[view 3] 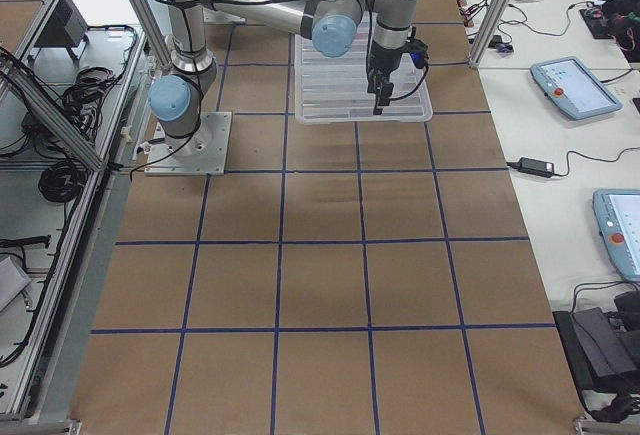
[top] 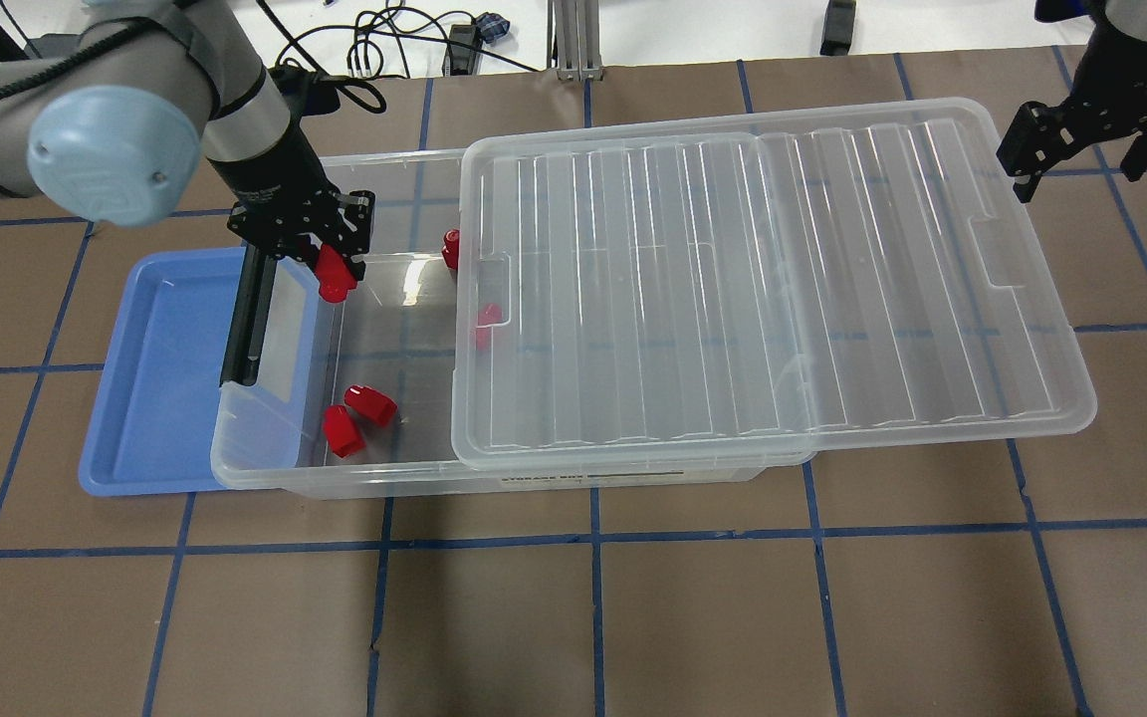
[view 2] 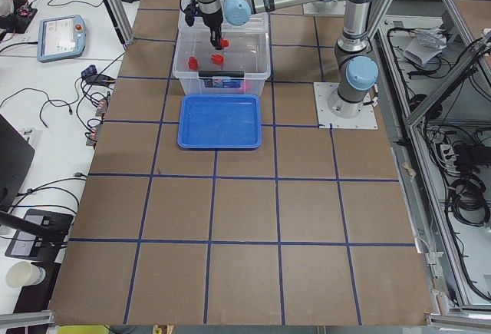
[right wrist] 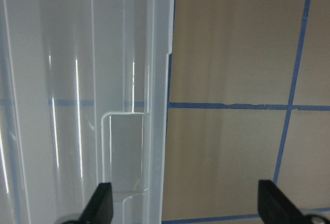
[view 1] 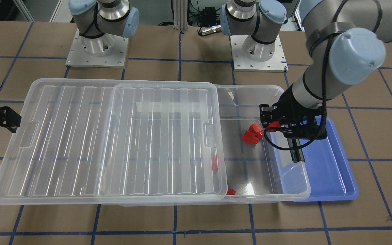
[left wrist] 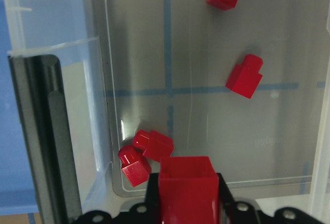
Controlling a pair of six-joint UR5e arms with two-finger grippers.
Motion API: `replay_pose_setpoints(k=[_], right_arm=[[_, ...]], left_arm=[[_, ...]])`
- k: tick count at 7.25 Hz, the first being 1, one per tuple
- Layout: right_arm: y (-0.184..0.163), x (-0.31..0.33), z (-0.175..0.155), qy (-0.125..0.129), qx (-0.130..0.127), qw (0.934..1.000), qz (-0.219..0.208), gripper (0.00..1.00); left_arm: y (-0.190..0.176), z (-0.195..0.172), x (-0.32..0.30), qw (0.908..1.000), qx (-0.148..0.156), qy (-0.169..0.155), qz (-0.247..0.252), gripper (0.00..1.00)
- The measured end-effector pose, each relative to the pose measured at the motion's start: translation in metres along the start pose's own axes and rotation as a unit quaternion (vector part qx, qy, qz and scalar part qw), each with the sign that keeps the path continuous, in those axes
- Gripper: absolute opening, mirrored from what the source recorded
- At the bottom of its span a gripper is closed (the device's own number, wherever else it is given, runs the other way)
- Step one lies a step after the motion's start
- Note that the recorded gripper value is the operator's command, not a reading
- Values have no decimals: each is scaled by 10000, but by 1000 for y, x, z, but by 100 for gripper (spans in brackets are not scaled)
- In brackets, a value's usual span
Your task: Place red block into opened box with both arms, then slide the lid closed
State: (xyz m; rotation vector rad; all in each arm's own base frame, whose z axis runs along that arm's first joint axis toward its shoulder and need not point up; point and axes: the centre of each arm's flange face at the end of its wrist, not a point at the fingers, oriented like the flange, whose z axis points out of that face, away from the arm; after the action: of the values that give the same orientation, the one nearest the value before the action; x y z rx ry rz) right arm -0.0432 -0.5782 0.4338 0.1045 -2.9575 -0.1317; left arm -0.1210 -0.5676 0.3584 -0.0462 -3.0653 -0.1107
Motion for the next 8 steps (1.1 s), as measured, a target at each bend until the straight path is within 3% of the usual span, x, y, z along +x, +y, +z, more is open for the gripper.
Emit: replay_pose_setpoints(k=[2, 6, 7, 8], right_arm=[[11, -3, -8, -46, -86, 10000, -19, 100], [11, -4, -4, -75, -145, 9999, -40, 100], [11, -4, -2, -79, -161, 9998, -40, 100], [11, -3, 0, -84, -183, 9998, -32, 100]], left_arm=[[-2, 39, -2, 9995, 325, -27, 41, 10], [16, 98, -5, 9986, 532, -45, 6, 14], [17, 108, -6, 9984, 556, -50, -2, 52], [16, 117, -7, 9986, 519, -53, -8, 64]])
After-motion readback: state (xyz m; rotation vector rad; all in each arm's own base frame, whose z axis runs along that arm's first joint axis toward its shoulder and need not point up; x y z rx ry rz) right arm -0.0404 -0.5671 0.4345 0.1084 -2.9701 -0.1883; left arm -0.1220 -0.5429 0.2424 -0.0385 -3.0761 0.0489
